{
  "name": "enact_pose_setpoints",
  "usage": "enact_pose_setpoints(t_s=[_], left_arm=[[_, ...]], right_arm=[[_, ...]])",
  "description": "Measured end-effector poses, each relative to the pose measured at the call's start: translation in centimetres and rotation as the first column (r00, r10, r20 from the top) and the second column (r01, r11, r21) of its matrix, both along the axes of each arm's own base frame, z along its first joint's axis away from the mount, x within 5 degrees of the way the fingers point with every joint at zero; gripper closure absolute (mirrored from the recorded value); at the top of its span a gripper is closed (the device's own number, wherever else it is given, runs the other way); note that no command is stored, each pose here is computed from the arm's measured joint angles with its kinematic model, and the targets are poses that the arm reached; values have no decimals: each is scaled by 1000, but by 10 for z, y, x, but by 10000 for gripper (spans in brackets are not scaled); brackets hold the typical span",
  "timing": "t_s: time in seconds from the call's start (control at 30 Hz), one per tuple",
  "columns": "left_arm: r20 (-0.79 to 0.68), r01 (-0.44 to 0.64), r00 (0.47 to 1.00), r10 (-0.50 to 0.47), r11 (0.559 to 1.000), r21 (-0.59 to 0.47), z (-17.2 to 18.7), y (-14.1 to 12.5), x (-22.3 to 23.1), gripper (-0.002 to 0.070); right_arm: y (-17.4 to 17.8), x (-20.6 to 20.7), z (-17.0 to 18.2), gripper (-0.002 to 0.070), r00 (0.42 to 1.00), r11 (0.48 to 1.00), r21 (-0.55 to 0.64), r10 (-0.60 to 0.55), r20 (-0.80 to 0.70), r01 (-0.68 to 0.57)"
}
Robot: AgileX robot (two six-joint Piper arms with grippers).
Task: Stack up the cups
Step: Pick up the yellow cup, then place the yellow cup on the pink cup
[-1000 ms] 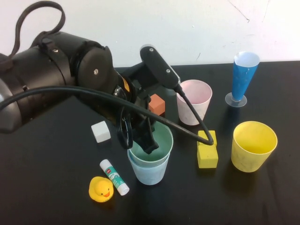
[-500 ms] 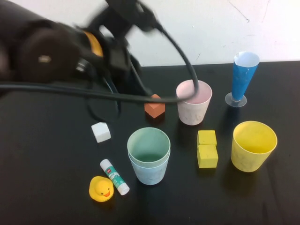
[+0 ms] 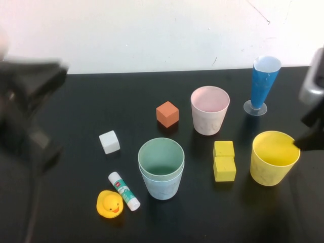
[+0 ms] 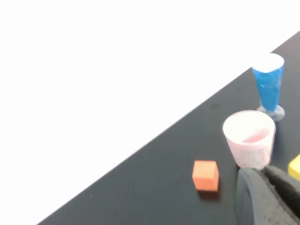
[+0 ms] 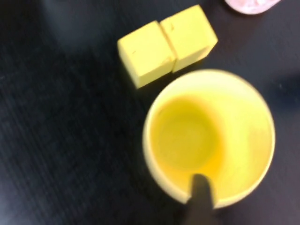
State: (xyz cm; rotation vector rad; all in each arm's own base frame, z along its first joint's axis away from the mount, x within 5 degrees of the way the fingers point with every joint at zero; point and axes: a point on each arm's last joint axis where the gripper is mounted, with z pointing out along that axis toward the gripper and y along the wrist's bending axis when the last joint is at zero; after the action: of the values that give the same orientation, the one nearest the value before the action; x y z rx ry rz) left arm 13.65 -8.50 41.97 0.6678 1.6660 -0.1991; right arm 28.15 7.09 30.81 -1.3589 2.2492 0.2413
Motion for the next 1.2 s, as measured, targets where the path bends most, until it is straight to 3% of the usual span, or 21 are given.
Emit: enact_pose_setpoints(t_s=[0.13, 0.23, 0.33, 0.47, 0.6, 0.7, 0.83, 1.03, 1.2], left_arm=[[27, 3, 1000, -2, 1000, -15, -21, 16, -23, 673], [60, 7, 998, -5, 999, -35, -31, 25, -38, 673], [76, 9, 997, -5, 999, -48, -39, 32, -48, 673], [89, 10, 996, -4, 998, -64, -47, 38, -57, 673], [94, 7, 996, -2, 998, -60, -58, 43, -64, 673], [90, 5, 996, 0, 999, -53, -71, 47, -68, 673], [60, 2, 998, 0, 999, -40, -97, 50, -72, 673], [2, -3, 1000, 3, 1000, -21, -142, 52, -75, 673], [98, 7, 995, -3, 999, -40, -141, 55, -79, 673]], right_arm=[[3, 24, -17, 155, 1000, 1000, -29, -10, 3, 10], [4, 39, -32, 153, 1000, 999, -47, -18, -16, 17], [6, 49, -47, 197, 998, 999, -45, -23, -55, 20], [8, 57, -69, 335, 992, 999, -37, -28, -124, 23], [12, 61, -77, 580, 983, 1000, -4, -25, -180, 25], [16, 64, -64, 640, 983, 999, 33, -8, -184, 14], [25, 73, -25, 645, 989, 997, 69, 27, -144, -17], [54, 87, 44, 645, 995, 990, 116, 68, 79, -77], [79, 109, 51, 646, 989, 990, 115, 67, 135, -83]])
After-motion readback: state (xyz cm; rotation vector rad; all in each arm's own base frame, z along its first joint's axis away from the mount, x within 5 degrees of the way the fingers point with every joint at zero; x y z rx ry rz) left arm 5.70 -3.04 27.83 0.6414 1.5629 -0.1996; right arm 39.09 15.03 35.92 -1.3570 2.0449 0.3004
